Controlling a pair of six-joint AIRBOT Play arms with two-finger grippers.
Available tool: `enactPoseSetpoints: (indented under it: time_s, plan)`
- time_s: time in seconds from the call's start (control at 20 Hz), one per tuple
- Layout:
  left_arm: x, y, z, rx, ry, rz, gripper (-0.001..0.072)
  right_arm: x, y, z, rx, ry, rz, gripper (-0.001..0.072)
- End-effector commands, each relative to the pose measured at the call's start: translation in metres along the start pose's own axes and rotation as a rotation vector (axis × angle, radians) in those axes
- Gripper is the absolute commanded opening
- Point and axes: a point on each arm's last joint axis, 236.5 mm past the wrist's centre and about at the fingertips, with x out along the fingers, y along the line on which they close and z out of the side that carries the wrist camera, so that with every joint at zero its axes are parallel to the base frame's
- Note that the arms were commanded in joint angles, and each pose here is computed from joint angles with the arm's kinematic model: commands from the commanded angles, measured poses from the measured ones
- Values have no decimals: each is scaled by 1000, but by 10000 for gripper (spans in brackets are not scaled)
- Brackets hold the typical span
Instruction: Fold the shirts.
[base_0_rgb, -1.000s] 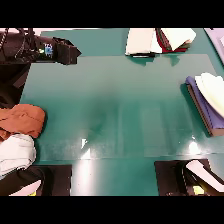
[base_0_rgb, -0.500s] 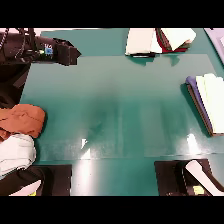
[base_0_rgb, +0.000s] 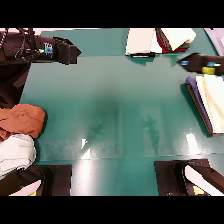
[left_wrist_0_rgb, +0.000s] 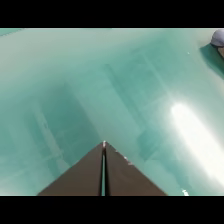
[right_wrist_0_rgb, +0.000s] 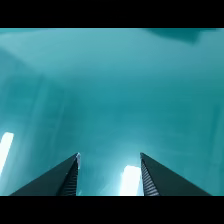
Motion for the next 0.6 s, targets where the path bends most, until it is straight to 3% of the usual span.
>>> enactPoseSetpoints:
  time_s: [0.0, 0.05, 0.1, 0.55]
  plan:
    - [0, 0, 1, 0, -3, 0, 24, 39, 65, -26, -81, 79, 133, 269]
    - [0, 0, 1, 0, -3, 0, 24, 45, 73, -33, -91, 103, 152, 75]
    - [0, 0, 1, 0, -3, 0, 24, 50, 79, -39, -98, 122, 165, 18]
    - [0, 0, 1, 0, -3, 0, 24, 62, 86, -52, -101, 164, 184, 18]
